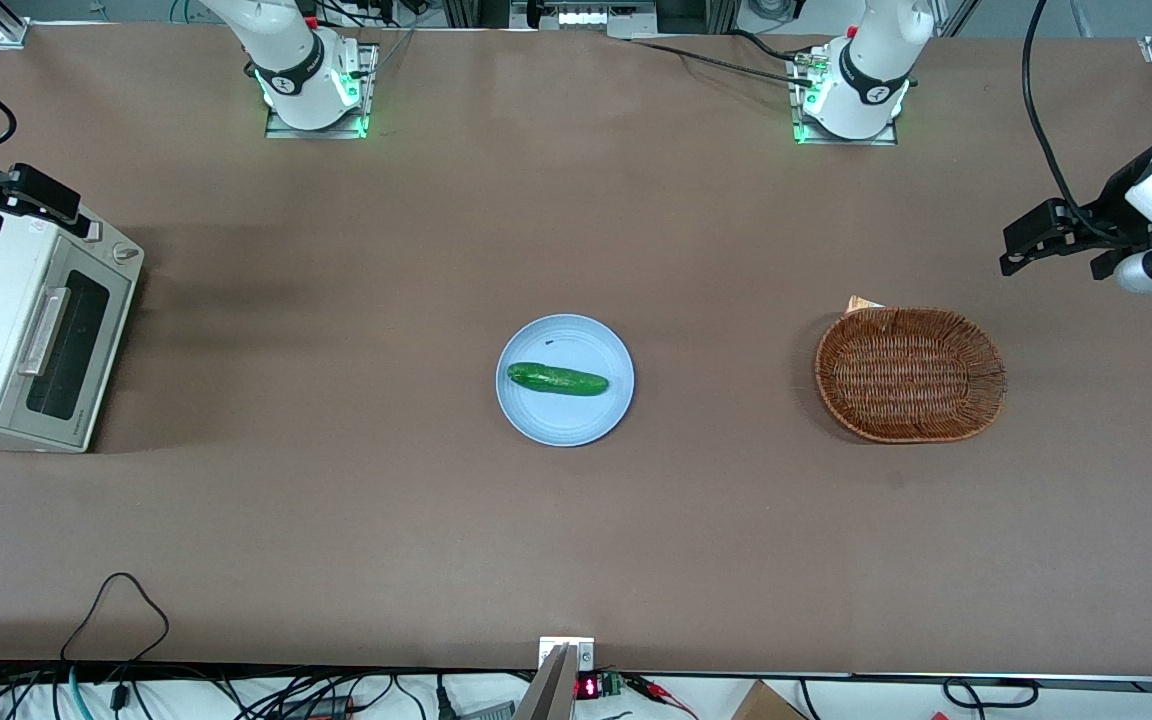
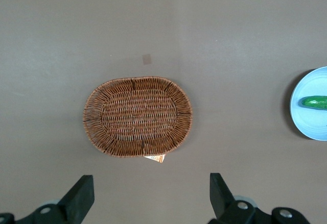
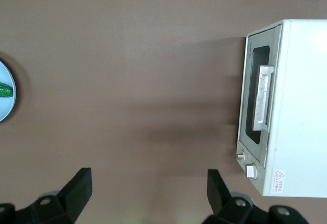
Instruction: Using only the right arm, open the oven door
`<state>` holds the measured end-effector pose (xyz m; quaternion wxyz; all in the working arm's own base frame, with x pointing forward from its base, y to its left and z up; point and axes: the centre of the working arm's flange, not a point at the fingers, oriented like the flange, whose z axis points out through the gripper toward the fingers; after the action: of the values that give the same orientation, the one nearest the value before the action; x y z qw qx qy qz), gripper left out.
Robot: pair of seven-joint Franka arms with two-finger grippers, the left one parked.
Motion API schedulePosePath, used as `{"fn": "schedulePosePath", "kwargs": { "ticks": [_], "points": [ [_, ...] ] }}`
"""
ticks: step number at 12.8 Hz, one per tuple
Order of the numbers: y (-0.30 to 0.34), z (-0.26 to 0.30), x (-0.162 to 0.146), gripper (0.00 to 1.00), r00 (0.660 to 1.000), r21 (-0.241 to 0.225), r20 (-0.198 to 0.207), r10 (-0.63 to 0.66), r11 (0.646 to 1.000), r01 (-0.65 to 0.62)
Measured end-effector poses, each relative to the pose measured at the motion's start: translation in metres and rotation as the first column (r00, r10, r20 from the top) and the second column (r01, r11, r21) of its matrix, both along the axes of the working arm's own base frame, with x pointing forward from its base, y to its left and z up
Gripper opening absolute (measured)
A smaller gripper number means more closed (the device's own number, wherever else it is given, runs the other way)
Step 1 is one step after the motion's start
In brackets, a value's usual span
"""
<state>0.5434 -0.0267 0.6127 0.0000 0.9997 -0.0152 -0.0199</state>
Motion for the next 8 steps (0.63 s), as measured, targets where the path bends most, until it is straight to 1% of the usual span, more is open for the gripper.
{"fn": "schedulePosePath", "kwargs": {
  "ticks": [8],
  "points": [
    [0.006,0.0,0.0002,1.0,1.0,0.0,0.0,0.011,1.0,-0.011]
  ]
}}
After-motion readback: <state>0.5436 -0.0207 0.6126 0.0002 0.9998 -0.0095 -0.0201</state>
